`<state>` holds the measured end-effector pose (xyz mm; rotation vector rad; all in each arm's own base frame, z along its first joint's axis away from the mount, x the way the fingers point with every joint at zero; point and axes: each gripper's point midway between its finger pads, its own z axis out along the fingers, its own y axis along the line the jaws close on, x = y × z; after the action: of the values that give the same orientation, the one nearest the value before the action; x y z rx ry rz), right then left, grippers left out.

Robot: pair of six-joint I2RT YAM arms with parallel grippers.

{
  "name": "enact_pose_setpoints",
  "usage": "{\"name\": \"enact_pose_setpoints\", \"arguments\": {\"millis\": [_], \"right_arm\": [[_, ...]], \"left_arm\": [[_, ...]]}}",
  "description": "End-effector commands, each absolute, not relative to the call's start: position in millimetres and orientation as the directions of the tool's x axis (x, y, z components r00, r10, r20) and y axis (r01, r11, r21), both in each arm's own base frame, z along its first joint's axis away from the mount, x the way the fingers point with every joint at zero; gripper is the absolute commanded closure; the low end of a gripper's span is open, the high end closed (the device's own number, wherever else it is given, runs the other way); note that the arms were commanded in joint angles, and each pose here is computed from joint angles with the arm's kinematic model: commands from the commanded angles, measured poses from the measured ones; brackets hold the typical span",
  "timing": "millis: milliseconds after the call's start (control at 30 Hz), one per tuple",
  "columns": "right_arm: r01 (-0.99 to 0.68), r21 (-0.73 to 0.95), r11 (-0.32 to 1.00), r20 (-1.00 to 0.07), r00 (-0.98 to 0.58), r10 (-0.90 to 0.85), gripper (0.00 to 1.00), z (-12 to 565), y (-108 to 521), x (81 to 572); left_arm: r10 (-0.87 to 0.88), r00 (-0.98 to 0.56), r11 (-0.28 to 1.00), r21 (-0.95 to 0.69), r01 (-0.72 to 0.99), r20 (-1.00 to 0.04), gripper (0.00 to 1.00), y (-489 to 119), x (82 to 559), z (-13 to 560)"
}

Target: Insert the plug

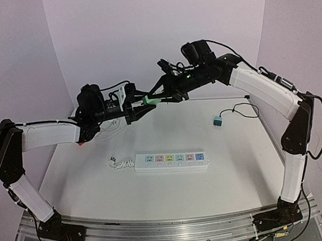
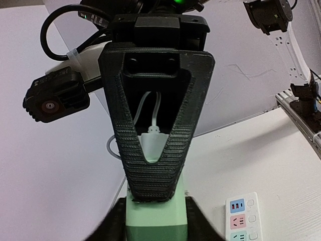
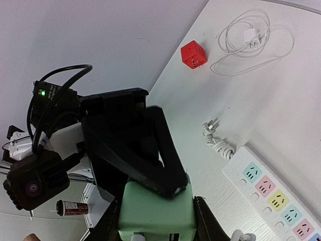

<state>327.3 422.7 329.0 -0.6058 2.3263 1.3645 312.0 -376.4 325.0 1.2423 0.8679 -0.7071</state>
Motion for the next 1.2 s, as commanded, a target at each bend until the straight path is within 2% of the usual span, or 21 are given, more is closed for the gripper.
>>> {"name": "enact_pose_setpoints", "arguments": {"millis": [0,100,200,333,433,533,767,967,1167], "right_arm": [[-0.449,0.73,0.515,-0.449,-0.883,-0.132,1.0,313,405,335],[-0.29,0.682,0.671,-0.374,-0.927,-0.021,1.0,282,368,351],[-0.168,0.558,0.812,-0.355,-0.933,0.051,1.0,260,329,355],[-0.069,0.431,0.9,-0.325,-0.942,0.083,1.0,240,299,351],[-0.016,0.318,0.948,-0.296,-0.951,0.083,1.0,225,281,344],[0.015,0.224,0.974,-0.27,-0.96,0.077,1.0,210,271,335],[0.053,0.144,0.988,-0.197,-0.977,0.081,1.0,171,279,321],[0.071,0.114,0.991,-0.146,-0.985,0.088,1.0,141,287,316],[0.074,0.136,0.988,-0.11,-0.99,0.089,1.0,121,299,319]], "left_arm": [[0.079,0.464,0.099,0.47,0.877,-0.882,0.03,-386,315,317],[0.195,0.425,-0.006,0.432,0.902,-0.884,0.01,-384,307,276],[0.299,0.414,-0.065,0.414,0.908,-0.86,0.01,-375,301,244],[0.443,0.344,-0.127,0.322,0.938,-0.828,0.01,-364,296,202],[0.507,0.303,-0.118,0.283,0.952,-0.807,0.01,-356,292,178],[0.576,0.259,-0.087,0.256,0.963,-0.775,0.01,-348,295,154],[0.701,0.197,-0.065,0.215,0.975,-0.685,0.04,-333,303,96],[0.701,0.201,-0.082,0.203,0.976,-0.685,0.09,-334,302,74],[0.682,0.21,-0.089,0.206,0.975,-0.701,0.1,-337,301,60]]}}
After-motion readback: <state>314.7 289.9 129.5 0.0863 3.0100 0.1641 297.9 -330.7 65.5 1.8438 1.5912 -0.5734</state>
